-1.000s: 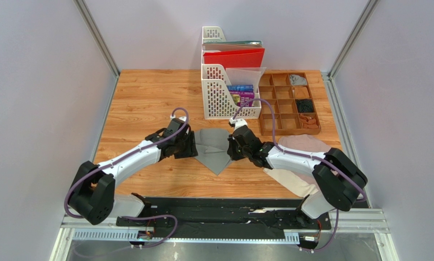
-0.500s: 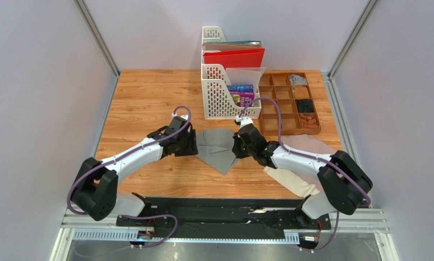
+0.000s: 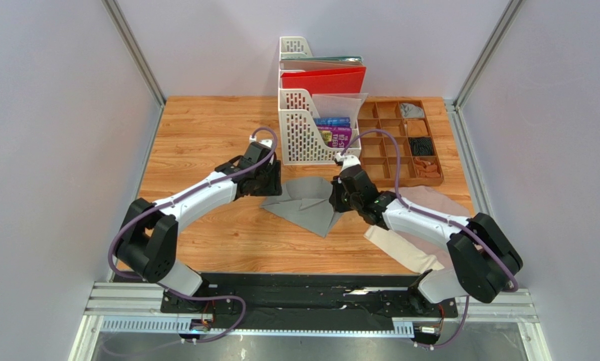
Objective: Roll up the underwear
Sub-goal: Fold the underwear at the center of the board.
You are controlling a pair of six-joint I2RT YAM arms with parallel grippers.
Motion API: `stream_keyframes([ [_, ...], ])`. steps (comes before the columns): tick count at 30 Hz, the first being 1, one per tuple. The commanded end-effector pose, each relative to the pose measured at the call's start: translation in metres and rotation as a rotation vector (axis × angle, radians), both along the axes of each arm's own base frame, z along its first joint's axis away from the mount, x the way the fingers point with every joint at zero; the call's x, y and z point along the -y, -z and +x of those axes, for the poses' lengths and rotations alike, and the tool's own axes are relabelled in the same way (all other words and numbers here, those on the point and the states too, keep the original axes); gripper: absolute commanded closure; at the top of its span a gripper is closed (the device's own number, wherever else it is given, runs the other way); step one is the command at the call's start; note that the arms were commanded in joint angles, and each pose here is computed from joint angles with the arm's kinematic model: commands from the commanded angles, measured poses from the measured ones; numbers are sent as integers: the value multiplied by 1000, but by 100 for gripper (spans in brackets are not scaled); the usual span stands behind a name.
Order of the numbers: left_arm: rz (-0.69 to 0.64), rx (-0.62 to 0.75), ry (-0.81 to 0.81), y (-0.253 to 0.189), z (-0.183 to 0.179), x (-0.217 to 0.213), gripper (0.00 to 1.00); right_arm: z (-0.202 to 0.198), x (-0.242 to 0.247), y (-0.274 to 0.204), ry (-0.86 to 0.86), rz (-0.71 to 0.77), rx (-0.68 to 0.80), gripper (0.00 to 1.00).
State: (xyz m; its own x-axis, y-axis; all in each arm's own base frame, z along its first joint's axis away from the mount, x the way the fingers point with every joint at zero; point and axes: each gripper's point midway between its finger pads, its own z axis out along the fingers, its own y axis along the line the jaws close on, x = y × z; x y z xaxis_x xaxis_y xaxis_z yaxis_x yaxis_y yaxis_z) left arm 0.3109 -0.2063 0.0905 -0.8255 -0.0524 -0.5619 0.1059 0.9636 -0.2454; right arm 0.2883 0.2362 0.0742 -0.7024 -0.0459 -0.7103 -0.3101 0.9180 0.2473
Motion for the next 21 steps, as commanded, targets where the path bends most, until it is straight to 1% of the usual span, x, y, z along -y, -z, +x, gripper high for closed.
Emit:
stream_keyframes([
  [1,27,61,56,-4,18,5,41,8,8,-14,14,8,45,100],
  [4,3,34,87,4,23,10,41,9,13,-10,26,3,36,100],
  [11,0,31,87,11,30,13,44,14,26,-6,58,2,27,100],
  [12,-7,49,108,9,32,17,45,15,27,-5,58,0,24,100],
  [14,-83,69,174,3,27,33,46,15,28,-4,60,-2,22,100],
  [15,-127,117,203,-5,29,41,46,14,28,-2,59,-5,17,100],
  [16,-148,135,241,-10,25,51,46,14,28,1,58,-11,11,100],
  [17,-158,161,289,-13,24,59,46,13,28,2,57,-9,8,100],
  [19,-150,181,372,-12,13,77,46,13,28,4,59,-7,0,100],
  [21,-131,215,439,-9,11,89,45,14,27,5,60,-5,-3,100],
])
